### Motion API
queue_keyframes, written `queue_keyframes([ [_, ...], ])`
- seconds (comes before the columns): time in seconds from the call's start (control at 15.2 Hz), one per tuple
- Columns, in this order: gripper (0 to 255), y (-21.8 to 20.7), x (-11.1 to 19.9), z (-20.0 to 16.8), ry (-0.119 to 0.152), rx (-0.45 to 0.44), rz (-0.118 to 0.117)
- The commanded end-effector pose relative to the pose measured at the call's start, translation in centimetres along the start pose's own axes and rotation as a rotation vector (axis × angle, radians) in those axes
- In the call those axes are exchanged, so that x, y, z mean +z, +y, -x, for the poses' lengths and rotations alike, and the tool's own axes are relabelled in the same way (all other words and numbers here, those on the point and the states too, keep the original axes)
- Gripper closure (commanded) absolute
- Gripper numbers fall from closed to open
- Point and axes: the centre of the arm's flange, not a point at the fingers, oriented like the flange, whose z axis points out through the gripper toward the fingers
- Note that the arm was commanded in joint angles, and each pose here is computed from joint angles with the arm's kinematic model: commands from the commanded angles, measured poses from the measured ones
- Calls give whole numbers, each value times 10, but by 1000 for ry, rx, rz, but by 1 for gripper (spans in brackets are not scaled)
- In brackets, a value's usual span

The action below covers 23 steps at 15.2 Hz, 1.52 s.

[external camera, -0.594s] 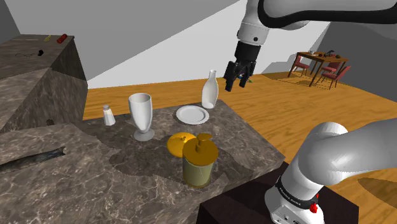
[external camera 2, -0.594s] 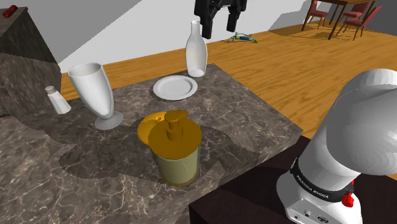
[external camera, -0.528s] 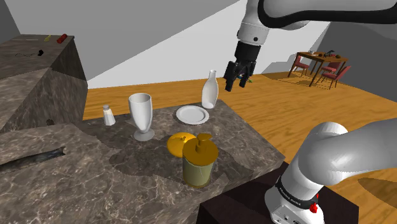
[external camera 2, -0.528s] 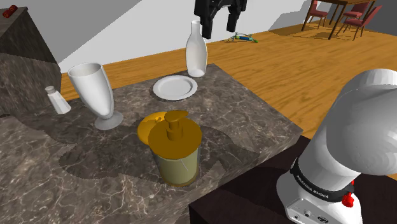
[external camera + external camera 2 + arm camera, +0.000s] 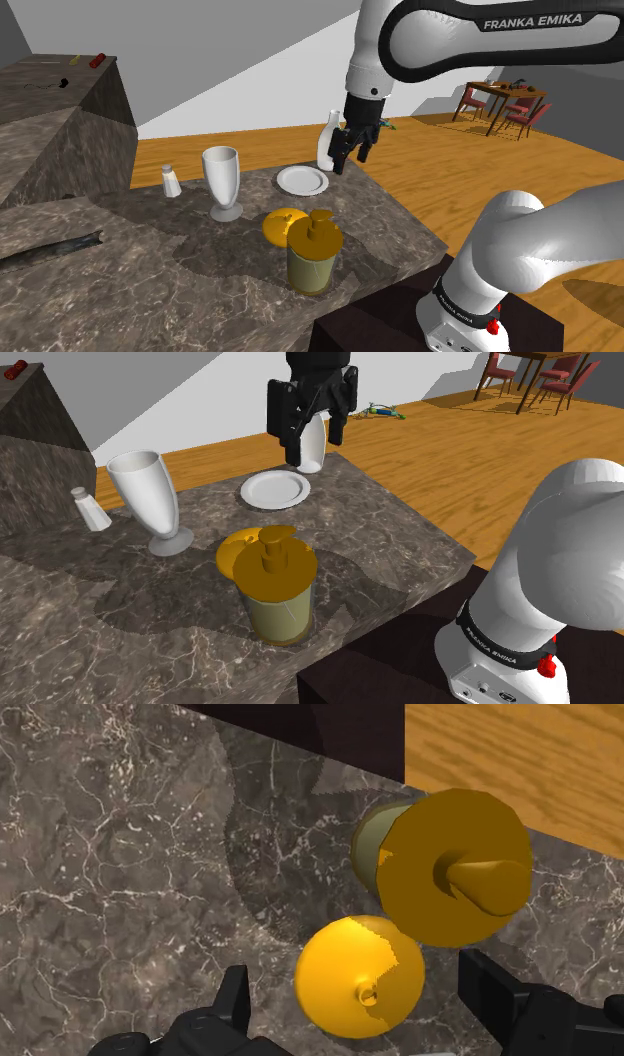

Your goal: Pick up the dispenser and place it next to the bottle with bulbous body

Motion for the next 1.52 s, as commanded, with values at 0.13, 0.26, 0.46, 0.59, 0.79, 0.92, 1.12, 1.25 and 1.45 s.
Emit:
queue_keyframes([
  [0.13,0,-49,28,7,-23,-26,22],
  [0.26,0,-72,42,10,-35,-39,33],
  [0.46,0,-107,64,16,-53,-59,50],
  [0.59,0,-108,70,16,-54,-60,50],
  [0.79,0,-107,86,17,-54,-60,50],
  [0.92,0,-106,97,17,-54,-60,50],
  [1.12,0,-106,105,18,-54,-60,50],
  [1.25,0,-106,105,18,-54,-60,50],
  [1.45,0,-106,105,18,-54,-60,50],
])
